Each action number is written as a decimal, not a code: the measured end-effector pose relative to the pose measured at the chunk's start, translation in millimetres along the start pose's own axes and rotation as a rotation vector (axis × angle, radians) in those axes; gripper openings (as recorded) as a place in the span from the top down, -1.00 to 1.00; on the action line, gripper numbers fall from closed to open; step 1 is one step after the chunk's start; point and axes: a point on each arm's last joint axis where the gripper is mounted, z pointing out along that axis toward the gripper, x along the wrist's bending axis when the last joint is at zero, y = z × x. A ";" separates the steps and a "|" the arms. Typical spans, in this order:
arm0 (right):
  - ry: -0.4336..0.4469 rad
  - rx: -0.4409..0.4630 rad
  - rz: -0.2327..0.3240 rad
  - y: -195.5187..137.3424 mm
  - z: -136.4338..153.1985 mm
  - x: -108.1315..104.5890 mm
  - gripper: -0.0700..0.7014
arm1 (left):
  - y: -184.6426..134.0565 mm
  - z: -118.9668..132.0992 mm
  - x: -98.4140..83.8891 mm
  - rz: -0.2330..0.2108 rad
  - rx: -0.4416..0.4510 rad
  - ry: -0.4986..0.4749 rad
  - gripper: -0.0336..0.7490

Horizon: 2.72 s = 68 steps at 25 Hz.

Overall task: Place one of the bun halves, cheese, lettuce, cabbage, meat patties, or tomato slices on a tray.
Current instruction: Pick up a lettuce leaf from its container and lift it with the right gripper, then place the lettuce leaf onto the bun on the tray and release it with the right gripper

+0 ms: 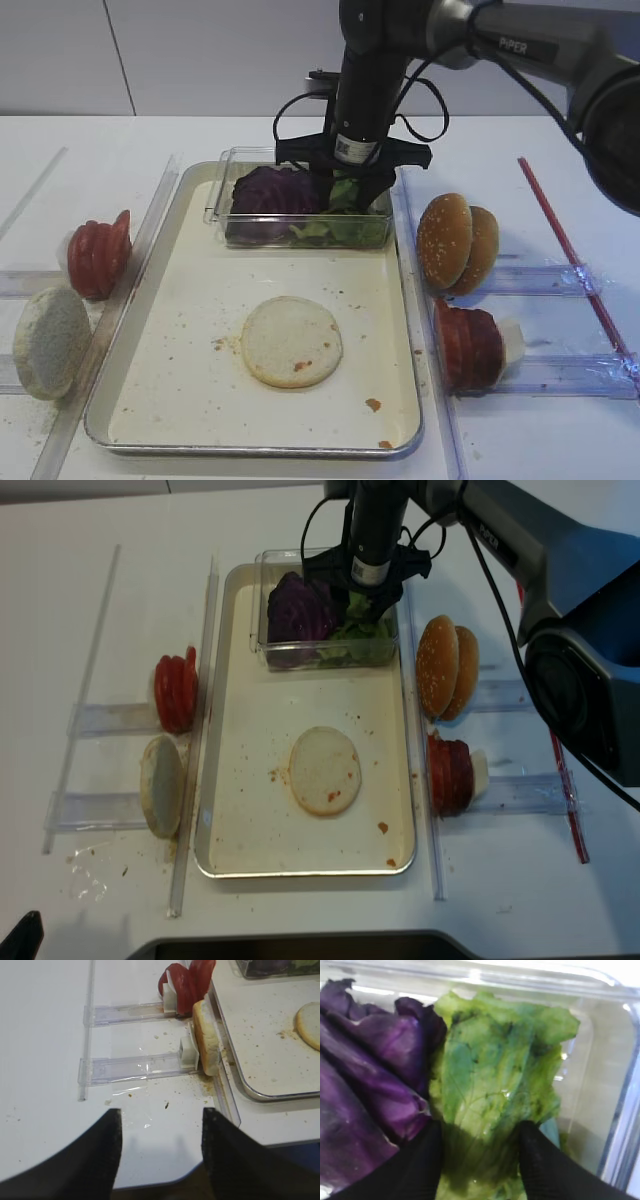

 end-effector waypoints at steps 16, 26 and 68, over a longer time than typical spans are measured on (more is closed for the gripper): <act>0.011 0.001 -0.002 -0.4 -2.3 1.1 0.62 | 0.0 0.0 0.0 0.000 0.000 0.000 0.03; 0.051 -0.081 -0.009 -2.8 -49.3 6.5 0.63 | 0.0 0.0 0.0 0.000 0.000 0.000 0.03; 0.174 -0.092 -0.181 -125.4 -165.2 43.4 0.63 | 0.0 0.0 0.0 0.000 0.000 0.000 0.03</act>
